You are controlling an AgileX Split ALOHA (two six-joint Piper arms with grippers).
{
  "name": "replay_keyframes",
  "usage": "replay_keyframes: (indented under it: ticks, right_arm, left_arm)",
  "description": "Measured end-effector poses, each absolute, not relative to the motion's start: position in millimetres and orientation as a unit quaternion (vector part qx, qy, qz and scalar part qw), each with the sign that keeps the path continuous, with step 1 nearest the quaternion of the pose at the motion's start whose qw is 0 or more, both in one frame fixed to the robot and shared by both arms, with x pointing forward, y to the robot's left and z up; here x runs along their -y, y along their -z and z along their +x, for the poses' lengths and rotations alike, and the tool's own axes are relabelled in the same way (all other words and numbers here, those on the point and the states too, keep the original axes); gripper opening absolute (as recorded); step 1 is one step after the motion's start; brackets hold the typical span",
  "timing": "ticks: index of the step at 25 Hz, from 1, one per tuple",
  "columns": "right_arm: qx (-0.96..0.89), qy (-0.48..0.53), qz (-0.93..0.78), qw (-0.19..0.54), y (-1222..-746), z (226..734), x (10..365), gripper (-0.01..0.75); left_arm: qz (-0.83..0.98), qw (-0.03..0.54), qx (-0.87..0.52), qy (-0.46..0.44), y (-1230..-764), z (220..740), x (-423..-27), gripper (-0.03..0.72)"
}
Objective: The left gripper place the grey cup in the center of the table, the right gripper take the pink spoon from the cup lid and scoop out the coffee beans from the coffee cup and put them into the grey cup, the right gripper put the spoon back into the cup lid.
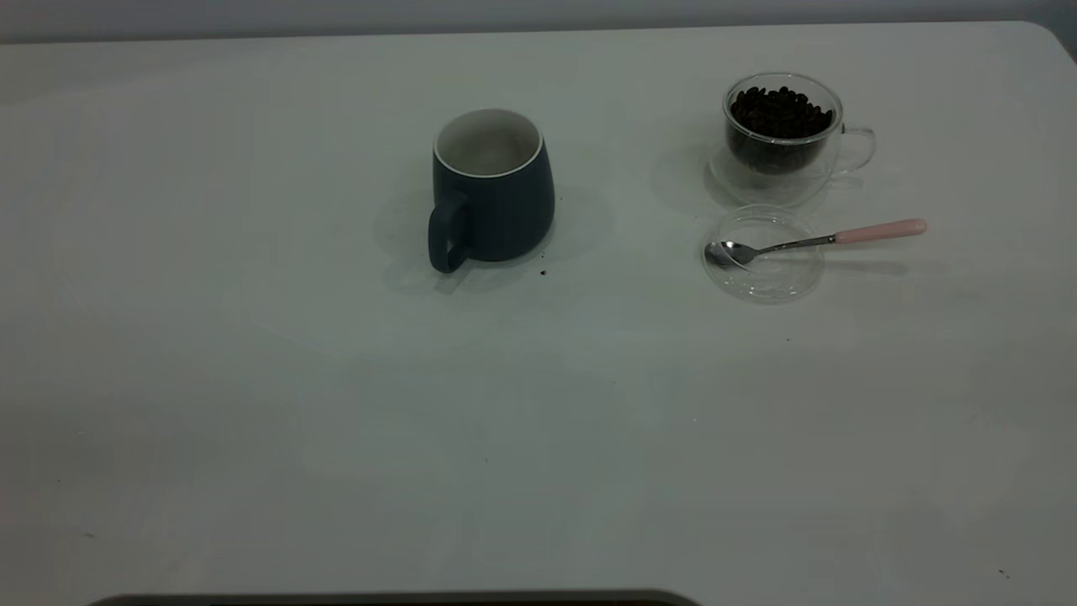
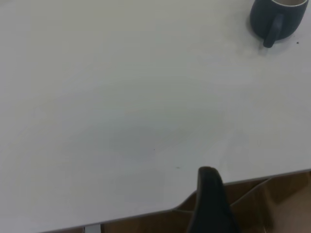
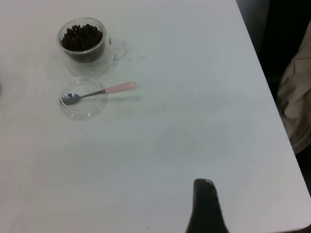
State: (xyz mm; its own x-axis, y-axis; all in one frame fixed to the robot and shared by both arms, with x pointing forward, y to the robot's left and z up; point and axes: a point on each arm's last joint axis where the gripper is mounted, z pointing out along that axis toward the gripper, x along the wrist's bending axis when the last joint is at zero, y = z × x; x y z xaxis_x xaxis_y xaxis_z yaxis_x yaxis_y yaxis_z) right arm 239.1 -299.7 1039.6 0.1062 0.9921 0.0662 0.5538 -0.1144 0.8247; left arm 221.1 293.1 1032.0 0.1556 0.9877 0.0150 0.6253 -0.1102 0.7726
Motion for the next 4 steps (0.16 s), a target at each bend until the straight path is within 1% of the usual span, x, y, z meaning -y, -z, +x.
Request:
replay_keyframes:
  ticks: [4]
  right_arm:
    - [-0.579,-0.334,0.668,0.328,-1039.6,239.1,299.7,0.579]
  left_arm:
    - [0.689,0.32,-0.585,-0.283,-1032.0,221.1,-293.1,0.565]
